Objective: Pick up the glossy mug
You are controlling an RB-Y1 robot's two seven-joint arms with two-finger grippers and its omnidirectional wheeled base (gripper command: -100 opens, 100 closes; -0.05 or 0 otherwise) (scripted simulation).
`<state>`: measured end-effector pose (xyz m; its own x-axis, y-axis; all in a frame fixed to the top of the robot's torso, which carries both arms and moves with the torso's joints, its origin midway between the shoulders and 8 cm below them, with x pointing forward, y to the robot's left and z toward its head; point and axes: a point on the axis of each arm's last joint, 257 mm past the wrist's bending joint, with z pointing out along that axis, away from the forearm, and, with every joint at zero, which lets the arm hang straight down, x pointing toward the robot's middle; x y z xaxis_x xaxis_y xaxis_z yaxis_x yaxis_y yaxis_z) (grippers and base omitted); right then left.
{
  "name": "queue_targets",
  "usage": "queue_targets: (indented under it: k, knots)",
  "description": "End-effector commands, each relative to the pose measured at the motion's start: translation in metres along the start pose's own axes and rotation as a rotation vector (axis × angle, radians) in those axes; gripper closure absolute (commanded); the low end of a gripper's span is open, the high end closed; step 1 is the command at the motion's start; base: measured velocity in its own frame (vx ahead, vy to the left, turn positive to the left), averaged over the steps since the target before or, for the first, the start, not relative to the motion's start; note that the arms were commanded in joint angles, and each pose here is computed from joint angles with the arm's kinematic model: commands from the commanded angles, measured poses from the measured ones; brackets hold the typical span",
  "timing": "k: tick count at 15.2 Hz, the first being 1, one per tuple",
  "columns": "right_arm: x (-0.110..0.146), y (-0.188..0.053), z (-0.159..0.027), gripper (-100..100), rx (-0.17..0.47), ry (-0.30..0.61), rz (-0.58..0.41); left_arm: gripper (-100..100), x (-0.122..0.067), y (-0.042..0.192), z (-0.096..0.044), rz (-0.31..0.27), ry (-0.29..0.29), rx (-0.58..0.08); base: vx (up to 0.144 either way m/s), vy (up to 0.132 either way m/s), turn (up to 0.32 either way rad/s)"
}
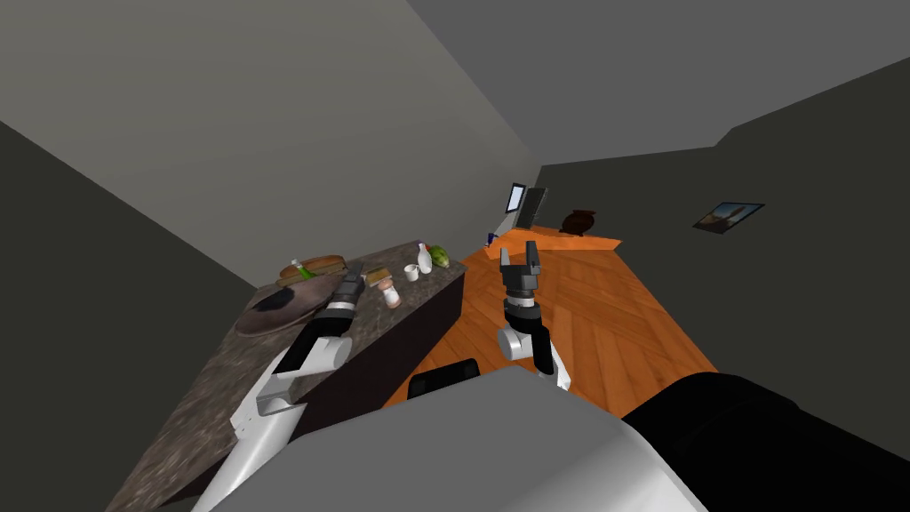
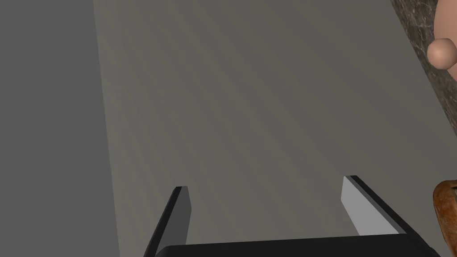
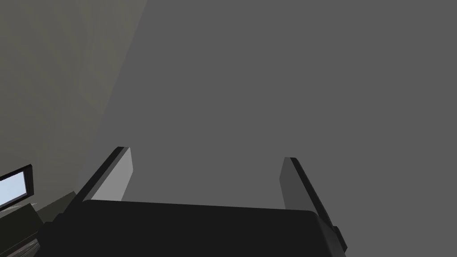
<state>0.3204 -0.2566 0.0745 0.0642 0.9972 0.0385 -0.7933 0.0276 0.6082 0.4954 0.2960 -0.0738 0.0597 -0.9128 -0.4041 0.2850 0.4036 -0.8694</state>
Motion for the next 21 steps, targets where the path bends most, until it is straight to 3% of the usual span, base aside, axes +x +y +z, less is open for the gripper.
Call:
queue_targets:
  k: [1,2,3,5,6,9,10,13,14,17,18,21]
  knots:
    - [0.0,0.0,0.0,0,0.0,0.0,0.0,-100,0.0,0.013,0.006,0.027,0.018,-0.045,0.005,-0.007,-0.06]
    - [0.0,0.0,0.0,0,0.0,0.0,0.0,-100,0.001,0.016,0.006,0.027,0.021,-0.057,0.005,-0.003,-0.022]
    - [0.0,0.0,0.0,0,0.0,0.0,0.0,-100,-0.004,0.023,0.016,0.061,0.032,-0.077,0.006,-0.007,-0.062]
    - [0.0,0.0,0.0,0,0.0,0.0,0.0,-100,-0.001,0.033,0.015,0.061,0.043,-0.114,0.008,-0.007,-0.044]
    - [0.0,0.0,0.0,0,0.0,0.0,0.0,-100,-0.007,0.038,0.025,0.096,0.052,-0.13,0.01,-0.01,-0.056]
    - [0.0,0.0,0.0,0,0.0,0.0,0.0,-100,-0.004,0.049,0.023,0.096,0.065,-0.172,0.006,-0.005,-0.03]
    - [0.0,0.0,0.0,0,0.0,0.0,0.0,-100,-0.011,0.056,0.033,0.129,0.076,-0.199,0.008,-0.008,-0.057]
    - [0.0,0.0,0.0,0,0.0,0.0,0.0,-100,-0.008,0.065,0.031,0.129,0.087,-0.232,0.009,-0.005,-0.035]
    - [0.0,0.0,0.0,0,0.0,0.0,0.0,-100,-0.015,0.073,0.04,0.162,0.098,-0.261,0.01,-0.01,-0.054]
    - [0.0,0.0,0.0,0,0.0,0.0,0.0,-100,-0.013,0.081,0.037,0.162,0.109,-0.294,0.011,-0.008,-0.038]
    - [0.0,0.0,0.0,0,0.0,0.0,0.0,-100,-0.02,0.088,0.046,0.194,0.12,-0.325,0.011,-0.011,-0.054]
    - [0.0,0.0,0.0,0,0.0,0.0,0.0,-100,-0.018,0.096,0.043,0.193,0.131,-0.357,0.013,-0.008,-0.04]
